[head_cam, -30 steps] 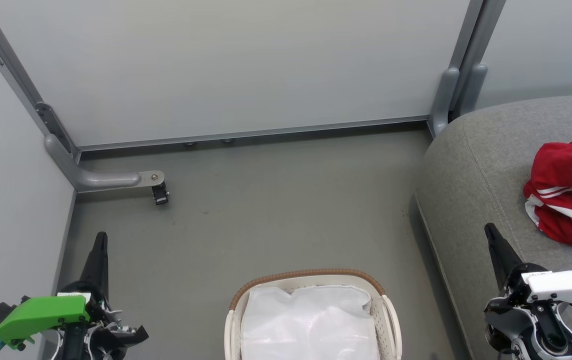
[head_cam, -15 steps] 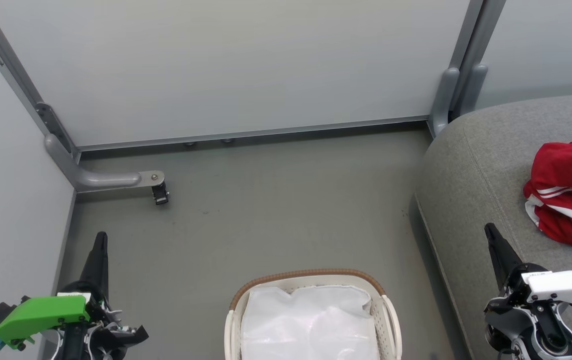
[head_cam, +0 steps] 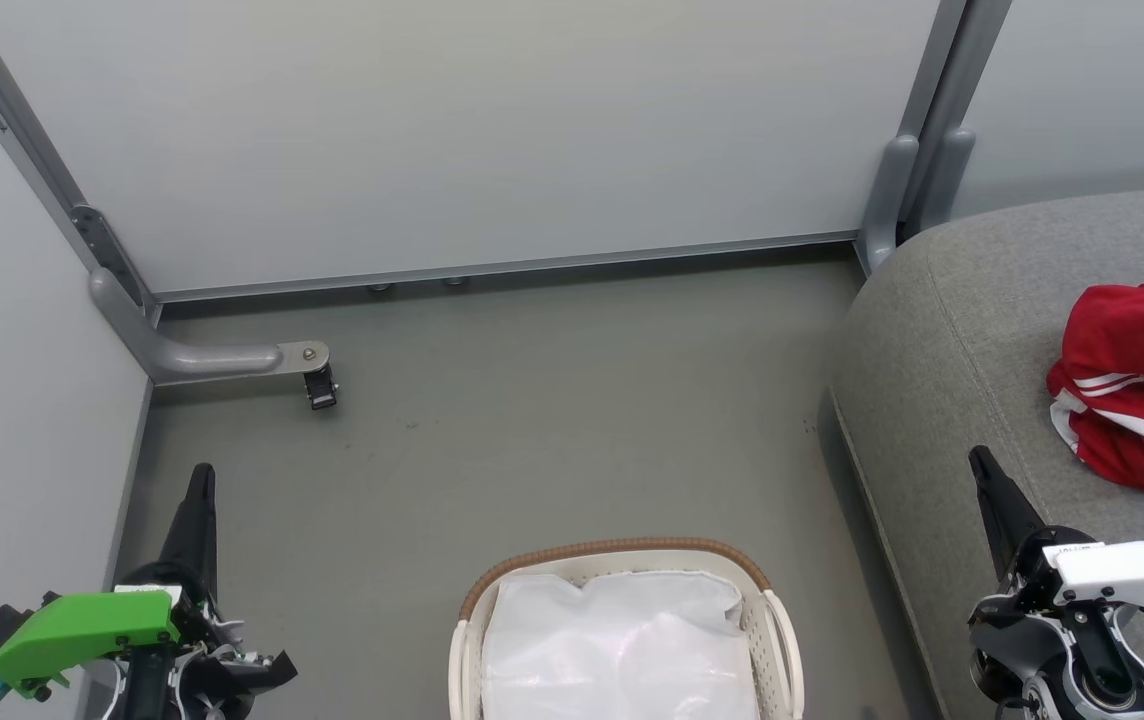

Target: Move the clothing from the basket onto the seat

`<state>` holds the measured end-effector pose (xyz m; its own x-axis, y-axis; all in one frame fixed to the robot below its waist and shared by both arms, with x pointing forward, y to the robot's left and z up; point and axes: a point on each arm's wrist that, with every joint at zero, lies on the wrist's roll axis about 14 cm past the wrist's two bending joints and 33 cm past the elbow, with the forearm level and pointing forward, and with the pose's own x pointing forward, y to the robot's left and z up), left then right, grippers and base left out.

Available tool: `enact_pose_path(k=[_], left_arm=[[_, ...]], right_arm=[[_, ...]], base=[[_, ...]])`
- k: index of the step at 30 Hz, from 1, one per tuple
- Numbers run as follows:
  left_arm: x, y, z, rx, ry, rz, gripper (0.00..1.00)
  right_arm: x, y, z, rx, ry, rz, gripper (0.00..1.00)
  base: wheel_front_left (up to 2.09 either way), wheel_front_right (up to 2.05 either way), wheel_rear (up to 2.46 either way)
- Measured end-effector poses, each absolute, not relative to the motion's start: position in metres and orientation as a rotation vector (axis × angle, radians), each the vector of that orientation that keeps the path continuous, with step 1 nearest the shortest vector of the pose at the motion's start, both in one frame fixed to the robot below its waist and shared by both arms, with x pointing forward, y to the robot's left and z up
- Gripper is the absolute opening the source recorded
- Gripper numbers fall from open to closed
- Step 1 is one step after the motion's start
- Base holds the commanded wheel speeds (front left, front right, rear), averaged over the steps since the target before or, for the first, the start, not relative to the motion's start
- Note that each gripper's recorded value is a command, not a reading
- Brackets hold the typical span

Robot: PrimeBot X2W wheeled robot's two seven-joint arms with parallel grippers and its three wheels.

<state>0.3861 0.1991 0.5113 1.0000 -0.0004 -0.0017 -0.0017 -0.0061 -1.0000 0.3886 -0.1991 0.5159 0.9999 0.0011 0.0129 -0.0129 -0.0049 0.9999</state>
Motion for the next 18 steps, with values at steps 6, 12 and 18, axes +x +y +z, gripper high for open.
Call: enact_pose_path(k=[6, 12, 18], left_arm=[[0.3861, 0.1991, 0.5114, -1.577, 0.002, 0.001, 0.0], [0.3861, 0.1991, 0.5114, -1.577, 0.001, 0.001, 0.0], [0.3861, 0.1991, 0.5114, -1.577, 0.001, 0.001, 0.0]], right_arm=[[0.3886, -0.1991, 0.5159, 1.576, -0.009, 0.011, 0.0], [0.3886, -0.1991, 0.516, 1.576, -0.009, 0.011, 0.0], [0.3886, -0.1991, 0.5159, 1.576, -0.009, 0.011, 0.0]], base=[[0.0, 0.0, 0.0], [0.0, 0.0, 0.0], [0.0, 0.0, 0.0]])
